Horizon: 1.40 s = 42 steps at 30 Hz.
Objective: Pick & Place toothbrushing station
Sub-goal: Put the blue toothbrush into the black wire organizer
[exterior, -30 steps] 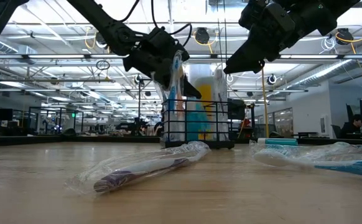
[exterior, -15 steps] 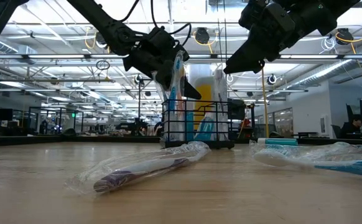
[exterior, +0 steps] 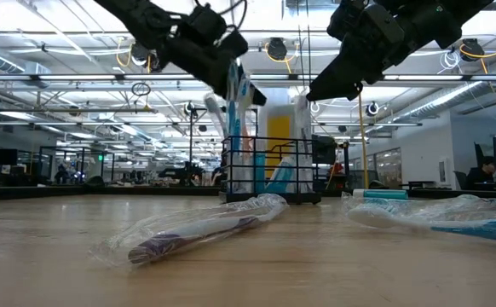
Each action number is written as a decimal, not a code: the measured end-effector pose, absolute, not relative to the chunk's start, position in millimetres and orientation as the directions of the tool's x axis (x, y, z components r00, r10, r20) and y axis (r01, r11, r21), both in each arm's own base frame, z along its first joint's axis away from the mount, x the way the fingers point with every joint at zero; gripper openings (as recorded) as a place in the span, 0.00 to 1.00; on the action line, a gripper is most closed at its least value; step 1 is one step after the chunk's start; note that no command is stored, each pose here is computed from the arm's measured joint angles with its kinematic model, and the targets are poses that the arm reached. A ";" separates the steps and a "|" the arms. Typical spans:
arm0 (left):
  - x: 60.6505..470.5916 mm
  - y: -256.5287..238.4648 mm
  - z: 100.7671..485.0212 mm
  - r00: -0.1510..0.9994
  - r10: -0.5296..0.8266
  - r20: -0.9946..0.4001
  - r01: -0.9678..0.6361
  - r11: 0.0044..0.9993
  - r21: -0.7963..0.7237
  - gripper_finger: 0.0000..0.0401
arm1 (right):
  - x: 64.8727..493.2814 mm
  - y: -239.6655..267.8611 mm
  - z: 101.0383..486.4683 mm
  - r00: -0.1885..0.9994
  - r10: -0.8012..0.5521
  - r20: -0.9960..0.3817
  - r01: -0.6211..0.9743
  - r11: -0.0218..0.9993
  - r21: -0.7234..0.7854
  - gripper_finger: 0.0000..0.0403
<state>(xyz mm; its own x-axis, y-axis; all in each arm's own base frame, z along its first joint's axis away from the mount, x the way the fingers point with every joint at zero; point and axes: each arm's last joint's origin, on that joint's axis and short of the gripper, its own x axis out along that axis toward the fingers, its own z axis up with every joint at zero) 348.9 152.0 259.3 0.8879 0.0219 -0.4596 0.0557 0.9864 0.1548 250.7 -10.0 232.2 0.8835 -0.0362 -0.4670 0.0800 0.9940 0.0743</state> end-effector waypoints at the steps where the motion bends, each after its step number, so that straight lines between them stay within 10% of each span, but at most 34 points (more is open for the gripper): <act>1: 346.6 150.6 265.5 0.893 0.036 -0.448 0.041 0.986 0.161 0.44 | 250.6 -10.0 232.2 0.883 -0.036 -0.467 0.080 0.994 0.075 0.42; 22: 307.8 105.4 345.8 0.944 0.164 -0.286 -0.132 0.983 0.127 0.44 | 250.6 -10.1 232.1 0.883 -0.039 -0.468 0.085 0.993 0.078 0.42; 42: 335.0 117.1 317.1 0.883 0.347 -0.315 -0.289 0.932 0.218 0.44 | 252.2 -10.1 235.3 0.900 -0.040 -0.434 0.082 0.993 0.080 0.42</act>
<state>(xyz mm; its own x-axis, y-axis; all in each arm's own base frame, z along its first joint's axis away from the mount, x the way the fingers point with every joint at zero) 335.0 117.1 317.1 0.8831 0.3475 -0.3152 -0.2889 0.9322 0.2181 252.2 -10.1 235.3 0.8998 -0.0396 -0.4345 0.0823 0.9934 0.0798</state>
